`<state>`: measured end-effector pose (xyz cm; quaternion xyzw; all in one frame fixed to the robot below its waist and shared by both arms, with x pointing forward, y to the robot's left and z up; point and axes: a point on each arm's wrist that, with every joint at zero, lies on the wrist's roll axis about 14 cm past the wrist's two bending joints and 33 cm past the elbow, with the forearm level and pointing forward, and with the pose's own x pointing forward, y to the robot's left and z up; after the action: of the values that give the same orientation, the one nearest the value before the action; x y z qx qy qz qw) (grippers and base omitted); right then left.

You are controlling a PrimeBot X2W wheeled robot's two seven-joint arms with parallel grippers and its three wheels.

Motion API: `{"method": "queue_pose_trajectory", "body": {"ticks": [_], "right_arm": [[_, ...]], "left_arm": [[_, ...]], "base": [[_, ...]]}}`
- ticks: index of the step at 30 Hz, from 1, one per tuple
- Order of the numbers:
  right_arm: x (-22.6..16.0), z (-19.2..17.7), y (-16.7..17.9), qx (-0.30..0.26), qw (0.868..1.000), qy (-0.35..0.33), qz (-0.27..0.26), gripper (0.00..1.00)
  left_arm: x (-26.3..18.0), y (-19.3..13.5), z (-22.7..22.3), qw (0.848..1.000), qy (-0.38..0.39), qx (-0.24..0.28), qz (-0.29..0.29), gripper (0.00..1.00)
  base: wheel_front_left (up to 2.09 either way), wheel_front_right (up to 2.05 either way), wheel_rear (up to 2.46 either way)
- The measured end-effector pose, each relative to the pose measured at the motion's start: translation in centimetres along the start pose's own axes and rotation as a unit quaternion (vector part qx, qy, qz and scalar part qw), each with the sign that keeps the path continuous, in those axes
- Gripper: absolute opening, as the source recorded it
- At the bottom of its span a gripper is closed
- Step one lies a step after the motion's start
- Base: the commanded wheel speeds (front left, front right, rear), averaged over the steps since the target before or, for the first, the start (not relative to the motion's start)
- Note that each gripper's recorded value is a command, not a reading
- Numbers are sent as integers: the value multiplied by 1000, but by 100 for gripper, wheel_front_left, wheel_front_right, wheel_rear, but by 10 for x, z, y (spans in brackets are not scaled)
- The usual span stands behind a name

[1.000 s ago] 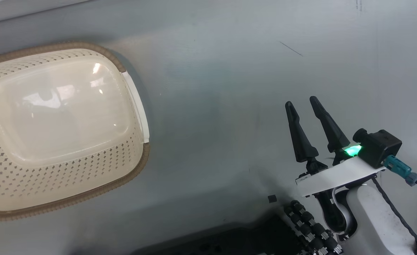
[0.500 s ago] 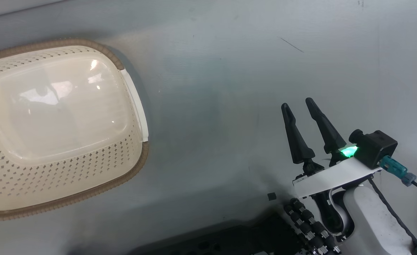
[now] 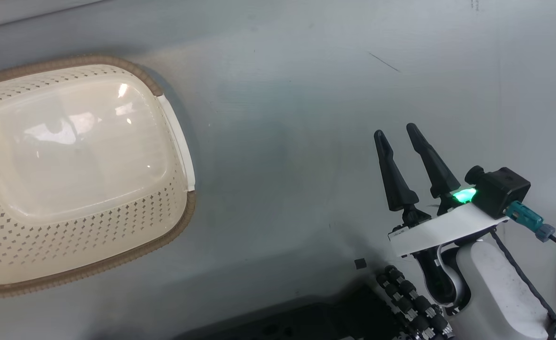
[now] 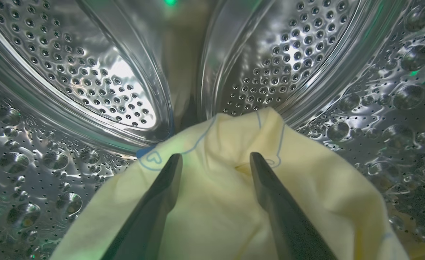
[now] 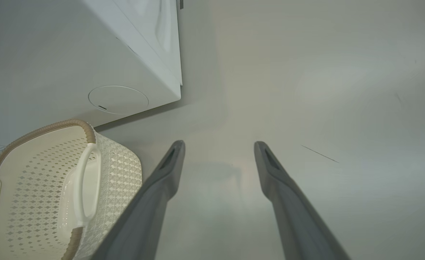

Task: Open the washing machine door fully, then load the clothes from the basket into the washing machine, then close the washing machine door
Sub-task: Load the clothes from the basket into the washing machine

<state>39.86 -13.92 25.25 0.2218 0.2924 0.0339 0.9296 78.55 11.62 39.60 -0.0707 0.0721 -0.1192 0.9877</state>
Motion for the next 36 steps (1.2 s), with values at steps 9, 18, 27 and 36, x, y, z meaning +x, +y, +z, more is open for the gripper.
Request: {"method": "queue_pose_trajectory", "body": {"ticks": [9, 18, 27, 36], "right_arm": [[3, 27, 0, -12, 999, -36, 1, 100], [-2, 47, 1, -20, 998, -61, 2, 100], [-9, 67, 2, -37, 996, -83, 5, 100], [-14, 87, 16, -41, 993, -110, 21, 100]], "left_arm": [[-15, 0, 11, 999, -40, 6, 1, 100], [-37, -5, 16, 998, -59, -2, -1, 100], [-71, -12, 6, 997, -70, -31, 4, 100], [-110, -10, 11, 995, -94, -32, 17, 100]], "base": [[0, 0, 0], [0, 0, 0], [0, 0, 0], [0, 0, 0]]}}
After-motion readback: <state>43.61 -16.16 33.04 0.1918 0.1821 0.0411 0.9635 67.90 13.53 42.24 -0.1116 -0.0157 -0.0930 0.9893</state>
